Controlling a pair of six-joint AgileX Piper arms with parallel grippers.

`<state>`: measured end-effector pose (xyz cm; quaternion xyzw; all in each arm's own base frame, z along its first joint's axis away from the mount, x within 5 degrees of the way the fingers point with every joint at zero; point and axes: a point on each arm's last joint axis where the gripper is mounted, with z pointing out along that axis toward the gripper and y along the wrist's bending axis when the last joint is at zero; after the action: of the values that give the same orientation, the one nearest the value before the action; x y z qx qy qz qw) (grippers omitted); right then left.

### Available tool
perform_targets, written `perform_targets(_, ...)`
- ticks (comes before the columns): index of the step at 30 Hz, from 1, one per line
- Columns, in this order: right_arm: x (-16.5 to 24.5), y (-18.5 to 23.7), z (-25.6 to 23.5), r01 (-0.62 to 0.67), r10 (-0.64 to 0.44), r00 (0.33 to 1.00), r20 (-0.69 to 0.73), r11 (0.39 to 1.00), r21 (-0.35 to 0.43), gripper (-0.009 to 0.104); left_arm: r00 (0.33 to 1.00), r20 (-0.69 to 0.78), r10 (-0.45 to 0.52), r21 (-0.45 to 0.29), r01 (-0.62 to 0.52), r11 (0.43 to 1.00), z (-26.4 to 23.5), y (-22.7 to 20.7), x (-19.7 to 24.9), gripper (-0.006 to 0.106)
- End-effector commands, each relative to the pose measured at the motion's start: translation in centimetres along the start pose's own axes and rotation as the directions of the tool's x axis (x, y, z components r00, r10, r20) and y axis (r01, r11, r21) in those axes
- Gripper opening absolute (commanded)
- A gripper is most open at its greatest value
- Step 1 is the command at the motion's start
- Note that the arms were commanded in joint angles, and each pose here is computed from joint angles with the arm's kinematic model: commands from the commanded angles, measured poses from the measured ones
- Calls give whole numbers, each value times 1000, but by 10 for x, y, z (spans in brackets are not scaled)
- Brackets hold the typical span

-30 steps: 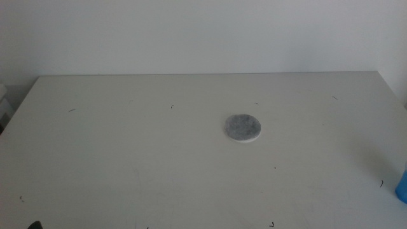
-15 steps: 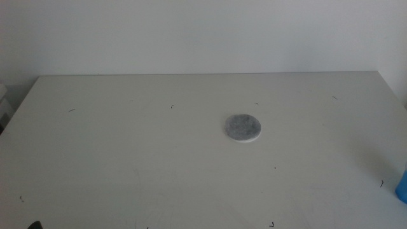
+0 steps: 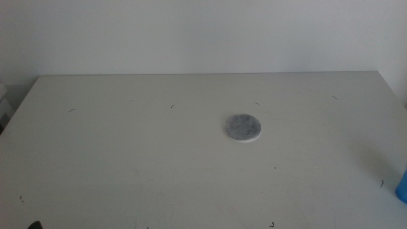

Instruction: Place an empty cup on a cup mat.

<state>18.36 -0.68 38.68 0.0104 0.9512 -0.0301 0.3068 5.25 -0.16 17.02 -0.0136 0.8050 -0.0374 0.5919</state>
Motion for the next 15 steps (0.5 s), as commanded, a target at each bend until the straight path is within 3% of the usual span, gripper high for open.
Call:
perform_targets(1, -14, -6, -2, 16, -17, 999, 41, 1000, 21, 87, 997, 75, -11, 10, 11, 1000, -1, -1, -8, 105)
perform_targets(7, -24, -24, 29, 2, -1, 999, -55, 1000, 26, 87, 997, 75, -11, 10, 11, 1000, -1, -1, -8, 105)
perform_targets(15, -27, -55, 70, -100, 115, 978, -172, 990, 95, 87, 997, 75, -11, 10, 11, 1000, -1, -1, -8, 105)
